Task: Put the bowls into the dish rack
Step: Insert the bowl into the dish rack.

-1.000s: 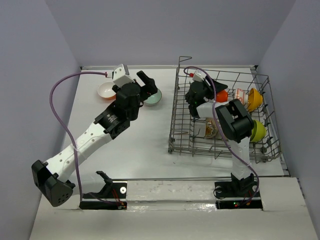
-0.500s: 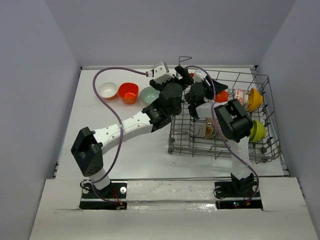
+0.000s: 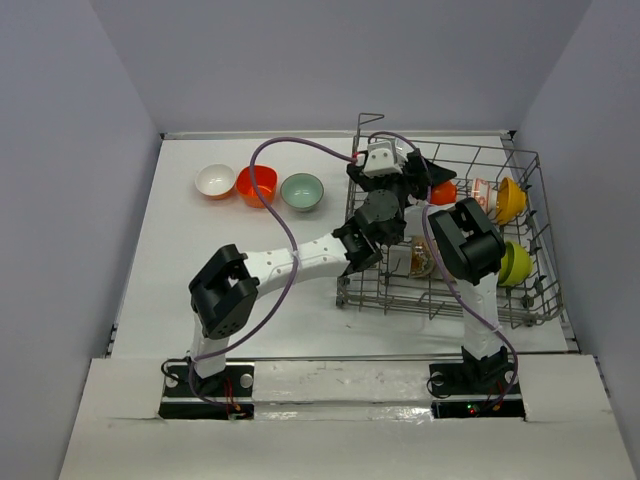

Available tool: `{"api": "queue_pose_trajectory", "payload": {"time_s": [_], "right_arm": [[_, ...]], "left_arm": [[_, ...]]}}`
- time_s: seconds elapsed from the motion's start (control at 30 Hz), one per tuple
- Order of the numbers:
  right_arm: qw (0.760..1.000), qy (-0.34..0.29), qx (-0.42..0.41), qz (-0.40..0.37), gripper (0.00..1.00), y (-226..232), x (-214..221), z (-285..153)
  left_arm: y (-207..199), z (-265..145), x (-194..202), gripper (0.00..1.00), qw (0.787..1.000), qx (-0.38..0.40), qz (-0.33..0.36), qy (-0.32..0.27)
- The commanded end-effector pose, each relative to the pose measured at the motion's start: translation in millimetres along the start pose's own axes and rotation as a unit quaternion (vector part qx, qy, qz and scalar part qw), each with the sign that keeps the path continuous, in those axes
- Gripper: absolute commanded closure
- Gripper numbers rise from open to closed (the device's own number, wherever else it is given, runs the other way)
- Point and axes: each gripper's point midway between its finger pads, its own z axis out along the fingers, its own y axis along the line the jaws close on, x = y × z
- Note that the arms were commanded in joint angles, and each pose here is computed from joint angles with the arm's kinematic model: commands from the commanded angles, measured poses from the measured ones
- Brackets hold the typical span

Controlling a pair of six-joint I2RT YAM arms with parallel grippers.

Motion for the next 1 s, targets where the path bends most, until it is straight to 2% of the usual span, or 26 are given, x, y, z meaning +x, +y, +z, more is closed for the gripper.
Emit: {"api": "queue_pose_trajectory", "payload": {"time_s": [0.0, 0.17, 0.2, 0.37, 0.57, 0.7, 0.97], "right_arm": [[0.989, 0.080, -0.010, 0.126, 0.48, -36, 17, -13], [0.989, 0.071, -0.008, 0.132, 0.47, -44, 11, -16], [0.991, 0.070, -0.006, 0.113, 0.47, -47, 9, -16], [0.989, 0.058, -0.003, 0.138, 0.46, -50, 3, -18], [0.986, 0.049, 0.001, 0.157, 0.46, -51, -6, -16], [0.989, 0.043, 0.002, 0.140, 0.46, -48, -12, -15], [0.986, 0.030, -0.001, 0.167, 0.45, -50, -20, -14]], "left_arm": [[-28, -3, -57, 0.01, 0.997, 0.014, -0.059, -0.054], [-33, -8, -72, 0.01, 0.996, 0.020, -0.068, -0.062], [-35, -9, -73, 0.01, 0.995, 0.022, -0.069, -0.063], [-45, -18, -79, 0.01, 0.996, 0.022, -0.053, -0.066], [-49, -25, -89, 0.01, 0.995, 0.023, -0.067, -0.071], [-59, -33, -96, 0.01, 0.995, 0.031, -0.054, -0.076], [-76, -38, -109, 0.01, 0.994, 0.049, -0.045, -0.085]]}}
